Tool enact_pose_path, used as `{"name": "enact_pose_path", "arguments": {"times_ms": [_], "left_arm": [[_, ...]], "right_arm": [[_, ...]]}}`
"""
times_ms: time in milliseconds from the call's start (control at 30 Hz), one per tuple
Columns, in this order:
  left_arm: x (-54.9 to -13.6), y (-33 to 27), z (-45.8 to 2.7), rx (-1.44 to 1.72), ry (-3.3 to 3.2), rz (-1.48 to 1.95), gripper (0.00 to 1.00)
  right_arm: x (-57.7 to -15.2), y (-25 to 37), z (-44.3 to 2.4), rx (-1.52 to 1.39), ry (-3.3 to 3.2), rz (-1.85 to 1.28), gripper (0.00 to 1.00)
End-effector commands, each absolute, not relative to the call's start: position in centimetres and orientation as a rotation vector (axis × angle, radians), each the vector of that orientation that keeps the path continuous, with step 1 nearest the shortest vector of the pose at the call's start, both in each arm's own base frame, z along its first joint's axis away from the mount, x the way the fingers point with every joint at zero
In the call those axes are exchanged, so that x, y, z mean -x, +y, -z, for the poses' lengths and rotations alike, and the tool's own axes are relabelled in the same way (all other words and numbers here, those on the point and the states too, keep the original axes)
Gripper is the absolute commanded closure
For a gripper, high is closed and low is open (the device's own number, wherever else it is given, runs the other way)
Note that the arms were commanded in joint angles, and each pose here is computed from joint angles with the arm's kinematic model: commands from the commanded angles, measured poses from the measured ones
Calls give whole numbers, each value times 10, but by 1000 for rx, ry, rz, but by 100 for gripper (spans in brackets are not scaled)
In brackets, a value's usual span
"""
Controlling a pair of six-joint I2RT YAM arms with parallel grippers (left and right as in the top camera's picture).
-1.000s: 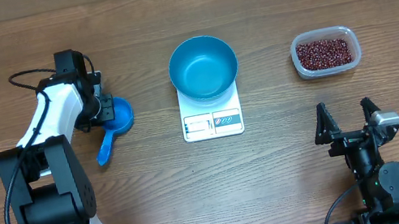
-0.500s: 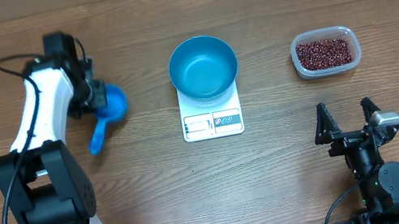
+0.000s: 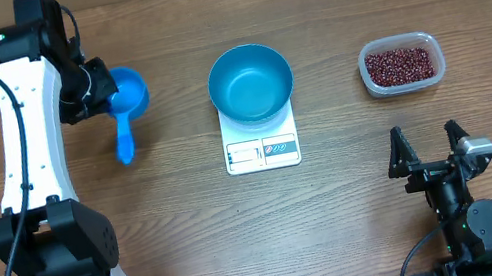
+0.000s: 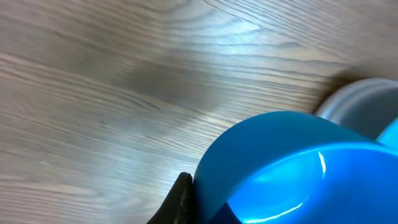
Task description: Scoop item into bowl and weigh 150g on scale
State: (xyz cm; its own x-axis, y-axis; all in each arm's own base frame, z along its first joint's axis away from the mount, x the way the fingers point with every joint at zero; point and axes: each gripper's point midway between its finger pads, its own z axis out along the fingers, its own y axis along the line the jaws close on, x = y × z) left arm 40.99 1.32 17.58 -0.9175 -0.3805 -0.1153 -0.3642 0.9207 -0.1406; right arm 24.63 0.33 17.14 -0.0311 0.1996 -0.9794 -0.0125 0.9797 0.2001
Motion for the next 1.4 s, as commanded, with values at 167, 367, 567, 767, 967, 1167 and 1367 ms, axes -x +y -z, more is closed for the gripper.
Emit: {"name": "enact_pose_path", "arguments": {"times_ms": [167, 367, 567, 767, 967, 1167, 1367], "left_arm": [[-404, 4, -189, 963, 2850, 220, 96], [-397, -11, -217, 916, 2755, 55, 95], [-389, -52, -238, 891, 2681, 47, 96], [-380, -95, -239, 874, 2691, 94, 95], [-371, -129, -239, 808, 2710, 128, 96], [-366, -146, -240, 760, 2712, 122, 96], [-363, -151, -239, 783, 2716, 137, 96]], "right_arm": [[-246, 5, -169, -145, 1592, -183, 0], [-246, 5, -169, -145, 1592, -183, 0], [-246, 5, -169, -145, 1592, -183, 0], [-246, 5, -169, -145, 1592, -183, 0], [-246, 5, -169, -145, 1592, -183, 0], [-246, 5, -169, -145, 1592, -183, 0], [-246, 5, -169, -145, 1592, -183, 0]]}}
